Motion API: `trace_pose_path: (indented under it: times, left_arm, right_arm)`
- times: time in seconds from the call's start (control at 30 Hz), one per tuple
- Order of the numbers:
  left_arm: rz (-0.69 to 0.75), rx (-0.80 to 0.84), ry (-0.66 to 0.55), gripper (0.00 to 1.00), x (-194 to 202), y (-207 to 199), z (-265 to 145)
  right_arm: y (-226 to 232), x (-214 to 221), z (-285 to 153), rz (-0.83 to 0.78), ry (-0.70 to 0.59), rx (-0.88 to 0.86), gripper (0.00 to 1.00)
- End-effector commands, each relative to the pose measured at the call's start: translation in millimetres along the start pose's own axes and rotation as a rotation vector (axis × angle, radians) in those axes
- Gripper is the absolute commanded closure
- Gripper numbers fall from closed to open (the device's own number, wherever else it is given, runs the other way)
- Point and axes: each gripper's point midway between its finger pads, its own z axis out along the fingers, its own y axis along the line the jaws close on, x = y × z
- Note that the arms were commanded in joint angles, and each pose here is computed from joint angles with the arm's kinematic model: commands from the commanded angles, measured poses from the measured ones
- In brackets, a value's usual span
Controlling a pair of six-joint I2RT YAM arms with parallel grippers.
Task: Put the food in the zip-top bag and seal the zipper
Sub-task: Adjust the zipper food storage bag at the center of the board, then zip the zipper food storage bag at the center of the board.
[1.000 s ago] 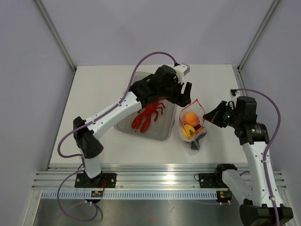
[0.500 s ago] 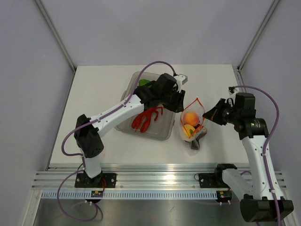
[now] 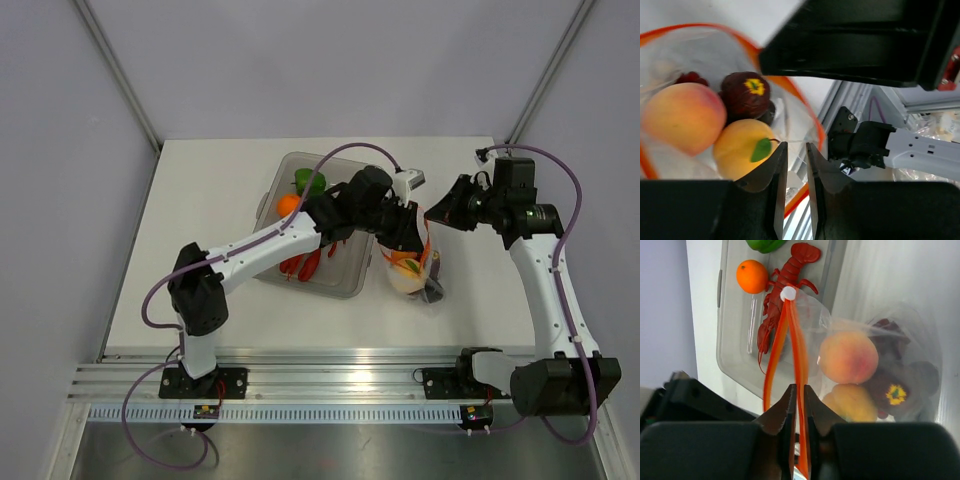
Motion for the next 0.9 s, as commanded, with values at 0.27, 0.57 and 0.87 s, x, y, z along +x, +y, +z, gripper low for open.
trace_pose_path:
  times: [0.27,0.57,0.87]
  left_arm:
    - [-0.040,-0.013,-0.312,0.77,-74,42,-117]
    - [-0.134,-0.182,-0.354,0.77,-71,114,-151]
    - [-0.147,-0.208,-0.336,0.77,-61,126,-149]
  right_arm:
    - [23,-6,-40,-0.183,-0.051,-0.031,0.29]
    - [31,-3,-14,-0.373,0.005,0.125,0.01]
    - [6,7,30,-0.477,0.134,0.382,0.01]
